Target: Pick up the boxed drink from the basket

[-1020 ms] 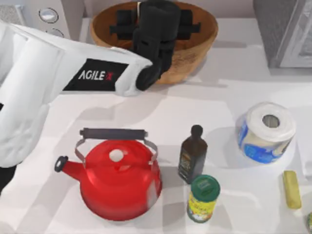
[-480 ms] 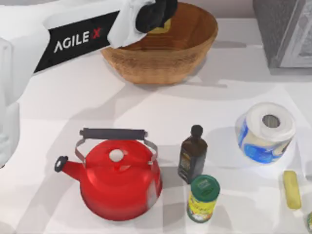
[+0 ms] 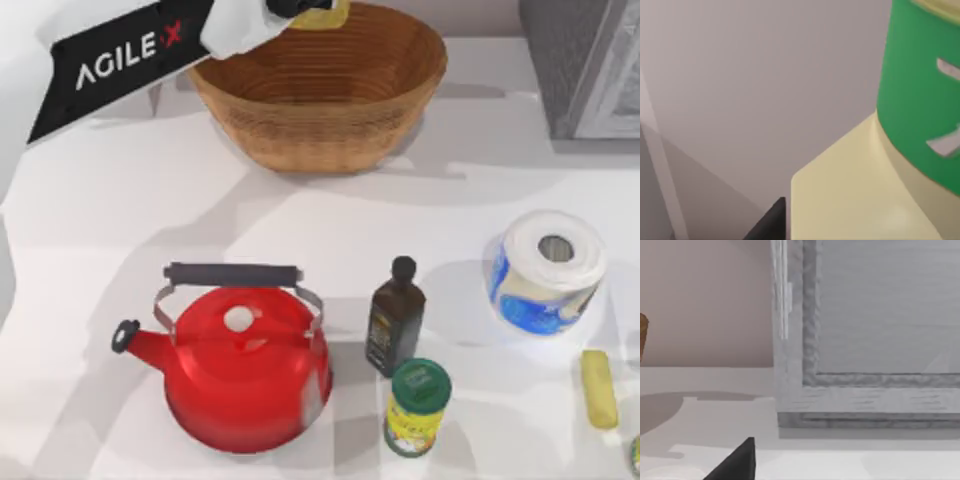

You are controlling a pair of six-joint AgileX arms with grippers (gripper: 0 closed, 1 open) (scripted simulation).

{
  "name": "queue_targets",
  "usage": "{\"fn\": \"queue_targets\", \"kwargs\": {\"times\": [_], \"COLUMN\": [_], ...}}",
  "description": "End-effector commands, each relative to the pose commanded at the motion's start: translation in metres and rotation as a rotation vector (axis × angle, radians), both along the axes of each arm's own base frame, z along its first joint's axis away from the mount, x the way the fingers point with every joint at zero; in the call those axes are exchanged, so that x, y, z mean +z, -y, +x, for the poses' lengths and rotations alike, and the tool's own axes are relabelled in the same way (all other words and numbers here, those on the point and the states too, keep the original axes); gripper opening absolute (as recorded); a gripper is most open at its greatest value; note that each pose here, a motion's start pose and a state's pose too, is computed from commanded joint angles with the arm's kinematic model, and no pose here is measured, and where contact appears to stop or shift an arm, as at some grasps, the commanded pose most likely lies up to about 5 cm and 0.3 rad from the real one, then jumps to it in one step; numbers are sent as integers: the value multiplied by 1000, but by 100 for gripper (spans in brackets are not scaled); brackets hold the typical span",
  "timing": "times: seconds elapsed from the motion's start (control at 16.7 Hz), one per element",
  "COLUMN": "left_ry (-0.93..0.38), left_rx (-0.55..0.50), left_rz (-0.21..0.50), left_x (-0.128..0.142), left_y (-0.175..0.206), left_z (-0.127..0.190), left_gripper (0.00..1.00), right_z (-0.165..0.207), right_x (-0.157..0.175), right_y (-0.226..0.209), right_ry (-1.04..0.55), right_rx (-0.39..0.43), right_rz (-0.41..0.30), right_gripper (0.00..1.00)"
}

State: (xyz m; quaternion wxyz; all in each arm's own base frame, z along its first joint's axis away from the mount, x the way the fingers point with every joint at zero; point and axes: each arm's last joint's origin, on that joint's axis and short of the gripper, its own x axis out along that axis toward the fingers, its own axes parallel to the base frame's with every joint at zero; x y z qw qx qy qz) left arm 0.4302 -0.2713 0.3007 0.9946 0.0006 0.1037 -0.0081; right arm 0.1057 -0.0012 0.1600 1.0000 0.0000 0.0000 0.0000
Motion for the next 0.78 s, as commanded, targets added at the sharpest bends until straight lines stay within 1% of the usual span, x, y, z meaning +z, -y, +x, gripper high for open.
{"fn": "queue_targets", "kwargs": {"times": [0.18, 0.42, 0.6, 0.78], "left_ry": [2, 6, 11, 25], "left_rx": [-1, 0, 3, 5], "left_rz": [-3, -10, -16, -25], "left_x": [4, 23, 41, 56], "left_y": [-5, -35, -72, -116], "left_z": [-2, -18, -42, -78], "left_gripper": [0, 0, 0, 0], "right_z": [0, 0, 0, 0], "right_x": [0, 0, 0, 0], "right_y": [0, 0, 0, 0], "right_ry": [0, 0, 0, 0], "right_rx": [0, 0, 0, 0], "right_rz": [0, 0, 0, 0], "right_gripper": [100, 100, 100, 100]}}
